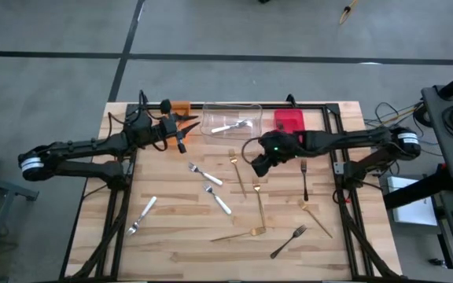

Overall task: Sort silverware by color (type)
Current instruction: Put the black fork into the orange bin

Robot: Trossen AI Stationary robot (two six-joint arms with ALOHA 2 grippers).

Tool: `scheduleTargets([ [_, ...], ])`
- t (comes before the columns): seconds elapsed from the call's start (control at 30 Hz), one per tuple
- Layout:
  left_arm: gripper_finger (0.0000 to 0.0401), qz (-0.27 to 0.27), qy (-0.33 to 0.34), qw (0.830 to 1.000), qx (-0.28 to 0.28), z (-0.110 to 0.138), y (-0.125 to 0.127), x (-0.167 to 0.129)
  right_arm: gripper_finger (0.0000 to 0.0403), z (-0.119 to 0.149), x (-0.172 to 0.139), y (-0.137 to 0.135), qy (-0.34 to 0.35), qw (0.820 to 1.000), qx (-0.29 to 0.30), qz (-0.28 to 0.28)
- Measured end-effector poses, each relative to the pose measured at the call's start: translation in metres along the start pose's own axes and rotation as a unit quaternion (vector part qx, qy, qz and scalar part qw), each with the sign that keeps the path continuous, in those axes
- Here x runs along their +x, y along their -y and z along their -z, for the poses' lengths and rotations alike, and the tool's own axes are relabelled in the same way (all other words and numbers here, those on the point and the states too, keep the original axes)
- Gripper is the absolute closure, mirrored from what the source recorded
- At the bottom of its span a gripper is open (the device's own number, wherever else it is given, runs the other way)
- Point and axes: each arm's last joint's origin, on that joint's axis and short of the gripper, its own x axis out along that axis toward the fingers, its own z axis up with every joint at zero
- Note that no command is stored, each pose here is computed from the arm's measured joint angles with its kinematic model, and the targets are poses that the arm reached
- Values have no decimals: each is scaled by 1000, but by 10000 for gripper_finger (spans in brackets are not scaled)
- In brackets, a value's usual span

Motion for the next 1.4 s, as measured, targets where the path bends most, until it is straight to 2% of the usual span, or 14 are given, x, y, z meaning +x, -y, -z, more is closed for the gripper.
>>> scheduleTargets([
  [0.1, 330, 0, -2, 1000, 0, 1, 0, 1, 314, 2, -2, 2, -83, 993, 21, 83],
  [0.2, 330, 0, -3, 1000, 0, 1, 0, 1, 314, 4, -5, 4, -157, 974, 38, 161],
  [0.27, 330, 0, -3, 1000, 0, 1, 0, 1, 314, 6, -6, 4, -188, 960, 61, 199],
  [0.33, 330, 0, -3, 1000, 0, 1, 0, 1, 314, 8, -3, 4, -213, 950, 77, 215],
  [0.5, 330, 1, -5, 1000, -2, 1, 0, 2, 314, 14, 6, 0, -250, 941, 102, 203],
  [0.8, 330, 1, -6, 1000, 0, 2, 0, 2, 311, 21, 28, -10, -233, 938, 151, 205],
  [1.1, 330, 1, -5, 1000, 0, 2, 0, 2, 251, 31, 37, -20, -230, 937, 168, 202],
  [1.23, 330, 1, -5, 1000, 0, 2, 0, 2, 229, 35, 30, -23, -257, 937, 143, 189],
  [1.33, 330, 1, -5, 1000, 0, 2, 0, 2, 225, 47, 19, -27, -319, 927, 92, 174],
  [1.4, 330, 1, -6, 1000, -1, 2, 0, 2, 228, 58, 12, -30, -340, 919, 72, 188],
])
